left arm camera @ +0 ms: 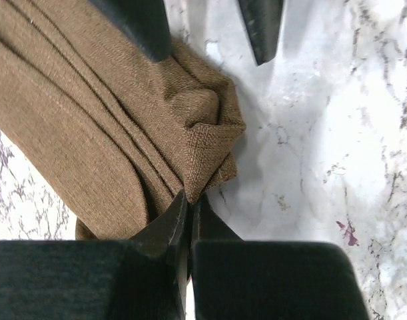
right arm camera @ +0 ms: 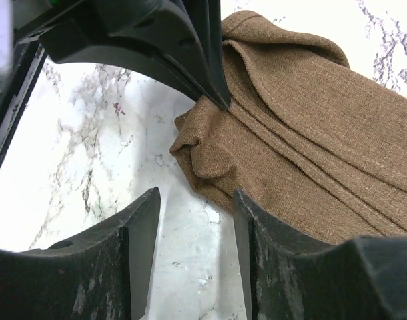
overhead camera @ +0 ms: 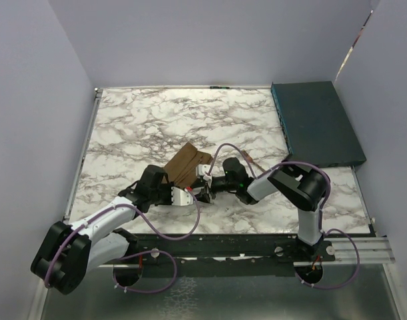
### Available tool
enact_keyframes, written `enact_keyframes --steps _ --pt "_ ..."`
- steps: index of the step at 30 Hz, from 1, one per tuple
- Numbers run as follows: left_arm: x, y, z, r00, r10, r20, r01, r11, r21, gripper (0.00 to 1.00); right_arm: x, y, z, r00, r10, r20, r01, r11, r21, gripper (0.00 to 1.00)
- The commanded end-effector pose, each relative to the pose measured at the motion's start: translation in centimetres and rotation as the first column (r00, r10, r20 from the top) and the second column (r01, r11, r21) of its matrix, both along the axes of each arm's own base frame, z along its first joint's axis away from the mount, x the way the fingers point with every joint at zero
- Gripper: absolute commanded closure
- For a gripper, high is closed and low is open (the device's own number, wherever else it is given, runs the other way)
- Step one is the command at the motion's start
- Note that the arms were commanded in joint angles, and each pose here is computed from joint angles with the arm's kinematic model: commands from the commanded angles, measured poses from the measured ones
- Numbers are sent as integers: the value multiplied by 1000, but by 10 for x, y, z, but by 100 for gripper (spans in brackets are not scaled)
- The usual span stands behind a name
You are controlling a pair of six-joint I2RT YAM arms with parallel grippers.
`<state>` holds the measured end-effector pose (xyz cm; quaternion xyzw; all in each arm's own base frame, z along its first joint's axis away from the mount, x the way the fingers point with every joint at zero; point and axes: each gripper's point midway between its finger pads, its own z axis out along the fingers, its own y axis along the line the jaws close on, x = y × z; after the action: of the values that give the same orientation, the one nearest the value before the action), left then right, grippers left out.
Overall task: Fold the napkin into a case and place the utensils inside
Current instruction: Insert the napkin into the napkin holder.
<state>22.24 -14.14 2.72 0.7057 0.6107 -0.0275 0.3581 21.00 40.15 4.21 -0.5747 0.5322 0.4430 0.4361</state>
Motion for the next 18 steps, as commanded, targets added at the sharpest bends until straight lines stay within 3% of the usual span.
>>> enact_keyframes --steps 1,9,13,18 --pt "6 2 7 996 88 -26 -90 994 -64 100 10 3 4 993 -17 116 11 999 49 47" --pt "7 3 7 992 119 -48 -122 989 -84 100 17 14 -2 981 -32 191 16 996 83 47" --pt "9 4 9 986 151 -67 -158 982 -106 100 23 19 -7 973 -65 220 47 995 85 37" --pt "9 4 12 981 174 -82 -183 975 -129 100 28 27 -11 966 -99 237 80 993 89 36"
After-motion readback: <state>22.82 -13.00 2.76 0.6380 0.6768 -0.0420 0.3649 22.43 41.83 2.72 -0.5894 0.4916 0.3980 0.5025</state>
